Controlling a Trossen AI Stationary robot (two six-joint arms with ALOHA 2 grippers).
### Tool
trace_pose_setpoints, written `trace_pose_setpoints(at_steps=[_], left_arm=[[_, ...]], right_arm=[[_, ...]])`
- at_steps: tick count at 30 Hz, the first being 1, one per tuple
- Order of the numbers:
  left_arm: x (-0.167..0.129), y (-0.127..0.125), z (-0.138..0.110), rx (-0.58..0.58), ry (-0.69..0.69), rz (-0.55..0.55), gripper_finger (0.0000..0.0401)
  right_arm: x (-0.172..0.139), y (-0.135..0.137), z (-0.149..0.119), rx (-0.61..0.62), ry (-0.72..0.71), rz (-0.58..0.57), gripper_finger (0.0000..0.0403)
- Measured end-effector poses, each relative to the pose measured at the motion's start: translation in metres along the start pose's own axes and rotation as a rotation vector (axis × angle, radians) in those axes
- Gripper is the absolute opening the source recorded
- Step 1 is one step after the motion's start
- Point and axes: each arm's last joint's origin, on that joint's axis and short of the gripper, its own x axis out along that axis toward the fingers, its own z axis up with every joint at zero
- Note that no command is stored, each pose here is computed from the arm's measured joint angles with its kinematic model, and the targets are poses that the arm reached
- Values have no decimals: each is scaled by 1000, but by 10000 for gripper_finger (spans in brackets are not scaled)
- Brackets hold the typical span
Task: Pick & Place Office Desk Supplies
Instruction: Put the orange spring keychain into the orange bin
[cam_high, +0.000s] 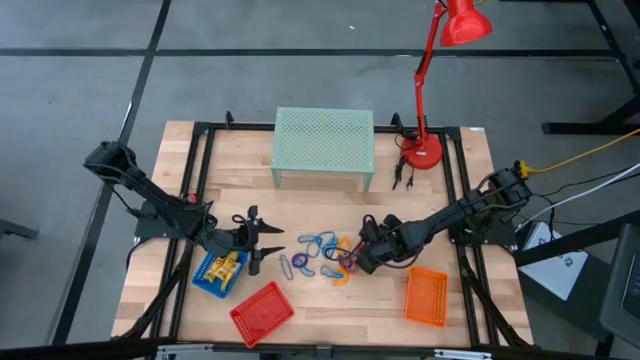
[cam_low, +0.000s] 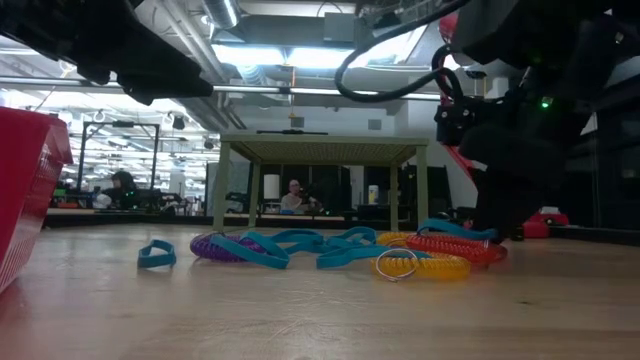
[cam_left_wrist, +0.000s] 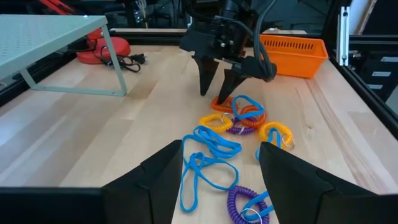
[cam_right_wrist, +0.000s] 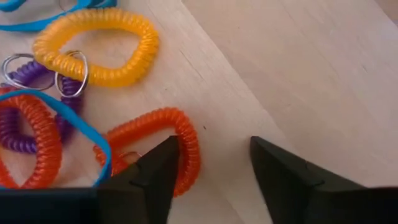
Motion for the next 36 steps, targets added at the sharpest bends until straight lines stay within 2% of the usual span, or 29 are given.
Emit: trace_pose_setpoints(at_steps=[7, 9, 15, 21, 28, 36], left_arm=[[0, 0, 0, -2, 0, 0, 209], [0, 0, 0, -2, 0, 0, 209], [0, 0, 0, -1, 0, -1, 210], [0, 0, 0, -1, 1, -6, 210], [0, 0, 0, 3, 4, -13, 210], [0, -1, -1, 14, 16, -45, 210]], right_arm=[[-1, -3, 0, -36, 2, -21, 42], [-1, -4, -1, -47, 1, -27, 15], [-16, -14, 4, -56, -15, -54, 27], [-58, -30, 15, -26, -112, -36, 9], [-109, -46, 7, 3, -103, 127, 9], [-149, -42, -32, 39, 10, 337, 8]])
